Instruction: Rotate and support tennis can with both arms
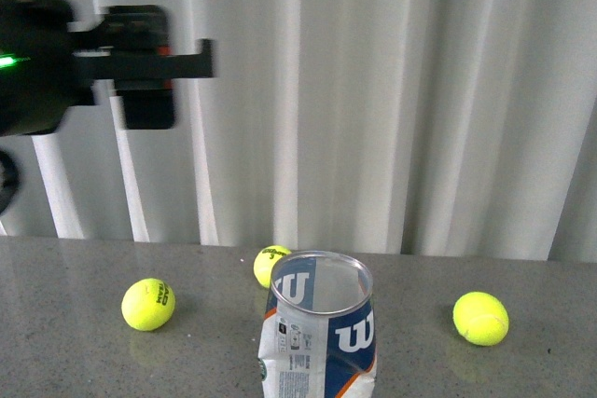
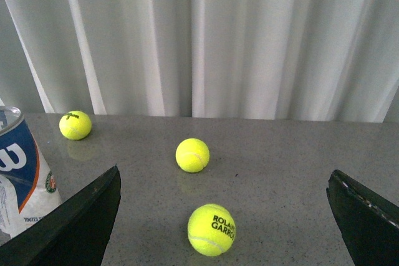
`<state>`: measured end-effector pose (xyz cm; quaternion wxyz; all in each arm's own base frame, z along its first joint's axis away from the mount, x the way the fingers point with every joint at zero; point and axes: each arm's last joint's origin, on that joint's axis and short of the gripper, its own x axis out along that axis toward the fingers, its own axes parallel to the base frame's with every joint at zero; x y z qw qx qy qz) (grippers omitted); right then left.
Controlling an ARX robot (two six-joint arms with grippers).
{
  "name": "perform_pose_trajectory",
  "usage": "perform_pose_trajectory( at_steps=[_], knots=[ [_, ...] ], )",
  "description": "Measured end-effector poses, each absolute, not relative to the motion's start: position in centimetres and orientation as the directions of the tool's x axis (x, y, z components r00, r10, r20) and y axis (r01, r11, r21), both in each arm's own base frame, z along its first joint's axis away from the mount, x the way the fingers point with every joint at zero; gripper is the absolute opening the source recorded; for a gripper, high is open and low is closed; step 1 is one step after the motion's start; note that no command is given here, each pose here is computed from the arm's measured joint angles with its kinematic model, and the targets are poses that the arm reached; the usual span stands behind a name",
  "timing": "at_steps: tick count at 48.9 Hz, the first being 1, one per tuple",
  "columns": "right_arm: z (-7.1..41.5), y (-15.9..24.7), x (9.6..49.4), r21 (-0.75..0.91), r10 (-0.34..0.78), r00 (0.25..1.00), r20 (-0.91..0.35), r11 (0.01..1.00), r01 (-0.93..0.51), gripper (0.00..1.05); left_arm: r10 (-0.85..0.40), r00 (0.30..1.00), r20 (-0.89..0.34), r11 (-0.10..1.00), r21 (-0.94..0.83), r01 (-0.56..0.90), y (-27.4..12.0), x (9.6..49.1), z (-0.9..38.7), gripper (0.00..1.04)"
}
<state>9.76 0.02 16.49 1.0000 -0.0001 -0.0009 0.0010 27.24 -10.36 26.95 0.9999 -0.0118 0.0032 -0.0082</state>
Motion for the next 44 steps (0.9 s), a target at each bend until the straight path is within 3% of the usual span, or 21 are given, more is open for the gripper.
perform_pose_trajectory(
  at_steps=[13,44],
  knots=[
    [16.5,0.0,9.8,0.000,0.003,1.000,0.002,1.000,-0.003,0.98,-0.014,1.000,-0.013,1.000,-0.010,0.014,-5.0,21.6,21.9,0.04],
    [16.5,0.0,9.8,0.000,0.004,1.000,0.002,1.000,-0.004,0.98,0.000,1.000,-0.008,1.000,-0.007,0.000,-1.2,15.7,18.3,0.04]
  ],
)
